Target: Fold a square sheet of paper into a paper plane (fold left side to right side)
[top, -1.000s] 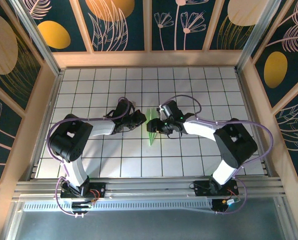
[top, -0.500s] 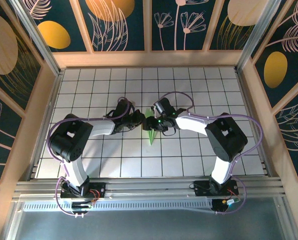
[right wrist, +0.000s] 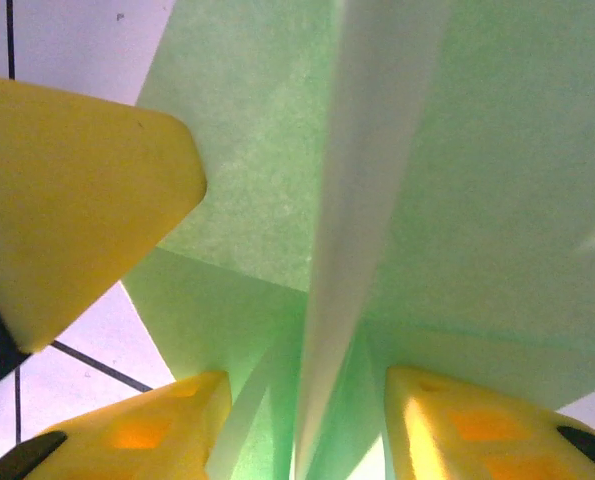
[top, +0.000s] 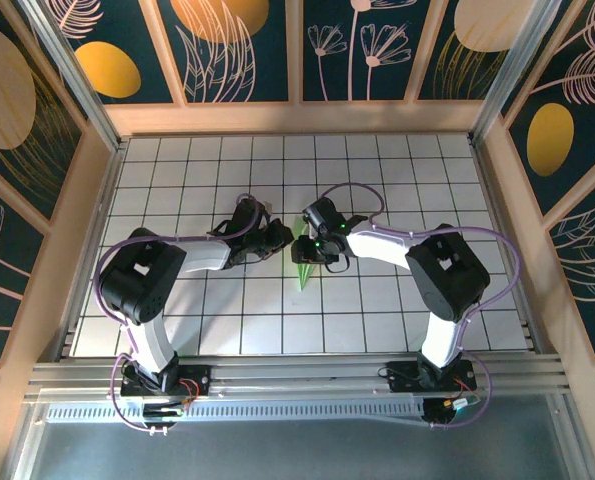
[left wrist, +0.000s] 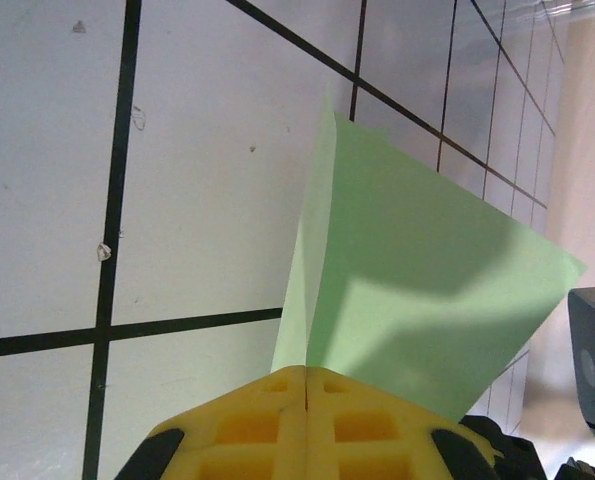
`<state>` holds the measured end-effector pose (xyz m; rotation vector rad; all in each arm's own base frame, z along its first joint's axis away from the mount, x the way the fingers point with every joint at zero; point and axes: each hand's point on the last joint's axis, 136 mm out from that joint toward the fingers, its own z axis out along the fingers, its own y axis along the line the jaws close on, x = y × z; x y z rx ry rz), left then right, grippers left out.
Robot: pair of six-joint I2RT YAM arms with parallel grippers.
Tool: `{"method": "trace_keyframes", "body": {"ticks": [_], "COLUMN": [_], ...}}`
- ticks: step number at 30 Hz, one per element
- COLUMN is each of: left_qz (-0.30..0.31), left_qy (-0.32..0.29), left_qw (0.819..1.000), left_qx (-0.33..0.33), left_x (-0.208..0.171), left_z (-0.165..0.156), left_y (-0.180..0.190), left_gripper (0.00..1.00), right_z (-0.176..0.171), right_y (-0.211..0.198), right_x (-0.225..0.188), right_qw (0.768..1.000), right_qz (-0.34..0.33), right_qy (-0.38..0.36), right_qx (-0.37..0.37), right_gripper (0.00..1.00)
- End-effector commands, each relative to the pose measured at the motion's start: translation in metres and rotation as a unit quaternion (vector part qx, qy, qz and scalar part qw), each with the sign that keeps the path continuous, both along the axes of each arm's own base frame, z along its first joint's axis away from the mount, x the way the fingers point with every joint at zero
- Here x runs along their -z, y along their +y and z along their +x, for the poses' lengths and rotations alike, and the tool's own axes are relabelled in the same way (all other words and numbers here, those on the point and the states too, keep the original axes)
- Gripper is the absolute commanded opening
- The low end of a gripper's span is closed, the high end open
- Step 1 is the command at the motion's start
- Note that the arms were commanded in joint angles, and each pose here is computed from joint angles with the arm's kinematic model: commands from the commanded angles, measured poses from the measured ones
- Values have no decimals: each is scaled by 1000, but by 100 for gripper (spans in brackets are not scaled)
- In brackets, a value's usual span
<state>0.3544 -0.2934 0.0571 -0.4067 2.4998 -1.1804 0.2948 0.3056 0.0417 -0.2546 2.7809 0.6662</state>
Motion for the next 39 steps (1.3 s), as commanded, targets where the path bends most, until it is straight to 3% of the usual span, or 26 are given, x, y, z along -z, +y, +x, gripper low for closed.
{"method": "trace_keyframes", "body": {"ticks": [1, 10, 24, 31, 37, 39], "left_qz": [-18, -10, -7, -4, 13, 18], "left_qy": [4, 11, 22, 19, -25, -58], "left_qw": [1000, 1000, 1000, 1000, 999, 997], "left_qx": [0, -6, -9, -14, -37, -51], "left_x": [-3, 3, 13, 13, -10, -35], "left_z": [-3, -4, -11, -12, -5, -2], "left_y": [-5, -2, 0, 3, 17, 27], "left_gripper": [0, 0, 0, 1, 27, 35], "right_z": [1, -3, -15, -16, -12, -6], "right_y": [-4, -10, -1, -5, -4, -6], "right_x": [3, 7, 26, 30, 15, 7], "right_qw": [1000, 1000, 998, 997, 998, 998], "right_qz": [-9, -25, -26, -39, -33, -38], "right_qy": [-6, 3, 37, 42, 34, 26], "right_qx": [6, 12, 37, 44, 47, 53], "right_gripper": [45, 25, 24, 15, 4, 1]}}
